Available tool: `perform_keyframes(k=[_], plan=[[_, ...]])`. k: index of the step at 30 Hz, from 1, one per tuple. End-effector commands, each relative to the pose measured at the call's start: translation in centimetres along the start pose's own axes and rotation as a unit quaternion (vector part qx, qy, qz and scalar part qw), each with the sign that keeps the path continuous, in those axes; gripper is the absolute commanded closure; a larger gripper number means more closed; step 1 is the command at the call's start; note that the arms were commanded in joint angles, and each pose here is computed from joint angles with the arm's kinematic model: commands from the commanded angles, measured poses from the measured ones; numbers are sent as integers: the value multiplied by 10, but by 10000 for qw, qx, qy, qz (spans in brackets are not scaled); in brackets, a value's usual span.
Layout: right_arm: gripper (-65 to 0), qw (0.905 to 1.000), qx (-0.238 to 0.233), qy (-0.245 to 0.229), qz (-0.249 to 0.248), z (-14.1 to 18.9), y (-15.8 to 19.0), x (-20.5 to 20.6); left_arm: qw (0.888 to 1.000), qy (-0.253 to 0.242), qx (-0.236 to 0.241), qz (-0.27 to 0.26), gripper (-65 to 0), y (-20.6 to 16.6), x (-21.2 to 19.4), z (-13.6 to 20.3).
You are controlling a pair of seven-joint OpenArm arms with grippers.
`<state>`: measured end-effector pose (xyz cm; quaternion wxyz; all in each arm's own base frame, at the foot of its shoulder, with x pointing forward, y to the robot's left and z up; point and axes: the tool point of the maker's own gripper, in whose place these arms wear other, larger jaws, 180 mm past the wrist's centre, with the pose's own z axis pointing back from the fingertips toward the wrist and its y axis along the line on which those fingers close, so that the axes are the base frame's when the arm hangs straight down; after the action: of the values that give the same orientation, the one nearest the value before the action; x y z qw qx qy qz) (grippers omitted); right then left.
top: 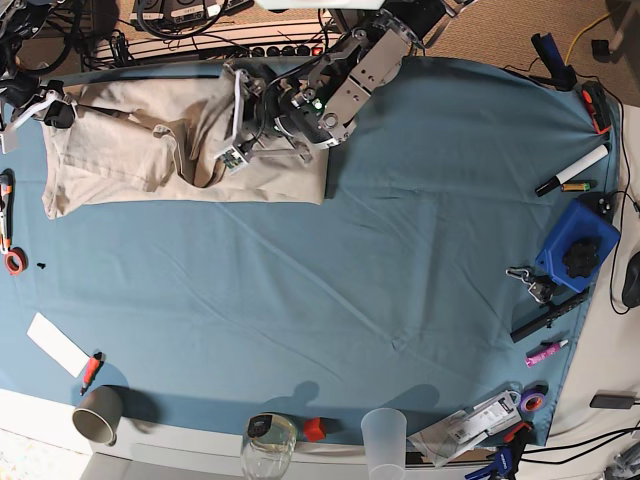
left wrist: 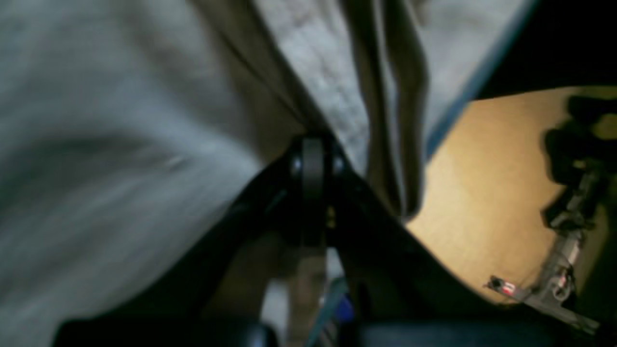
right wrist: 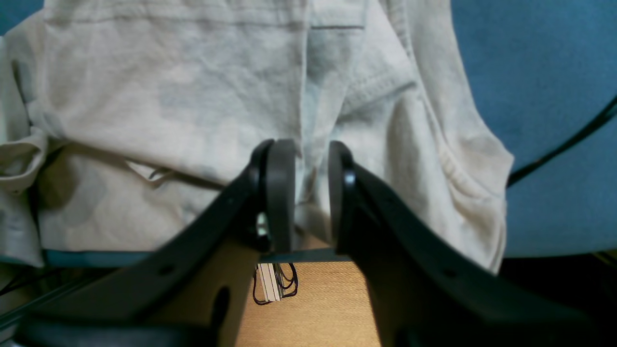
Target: Fold the T-shirt properly
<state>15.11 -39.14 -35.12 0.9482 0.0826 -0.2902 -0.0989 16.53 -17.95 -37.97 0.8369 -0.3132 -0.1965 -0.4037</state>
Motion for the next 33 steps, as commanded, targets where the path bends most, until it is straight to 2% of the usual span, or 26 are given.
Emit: perform_keyframes(k=[1, 6, 10, 12, 18, 21, 23, 26, 30, 33], plan=[[-130, 9996, -52, -222, 140, 7, -3, 17, 9990, -250, -372, -3, 0, -24, 14, -2], [-130, 9994, 21, -319, 124, 7, 0, 20, 9919, -821, -953, -164, 0, -45, 34, 3], [-130, 9985, 224, -488, 72, 8, 7, 26, 9798, -1401, -1373, -389, 0, -61, 53, 11], [-130, 9982, 273, -532, 60, 8, 9, 28, 9791, -1422, -1393, -429, 0, -62, 54, 12], [-130, 9979, 277, -589, 61, 9, 9, 31, 9859, -1000, -1283, -402, 0, -60, 45, 17], [-130, 9976, 265, -639, 82, 10, 8, 34, 9860, -1237, -986, -527, 0, -56, 62, 35], [-130, 9976, 241, -643, 104, 11, 7, 36, 9877, -1326, -534, -635, 0, -44, 69, 44], [-130, 9976, 199, -651, 141, 14, 4, 38, 9906, -1241, 291, -504, 0, -18, 71, 54], [-130, 9972, 125, -699, 252, 19, -1, 47, 9855, -1244, 1111, -311, 0, 7, 68, 69], [-130, 9971, 36, -662, 375, 24, -5, 54, 9816, -1205, 1458, -256, 0, 17, 63, 78]])
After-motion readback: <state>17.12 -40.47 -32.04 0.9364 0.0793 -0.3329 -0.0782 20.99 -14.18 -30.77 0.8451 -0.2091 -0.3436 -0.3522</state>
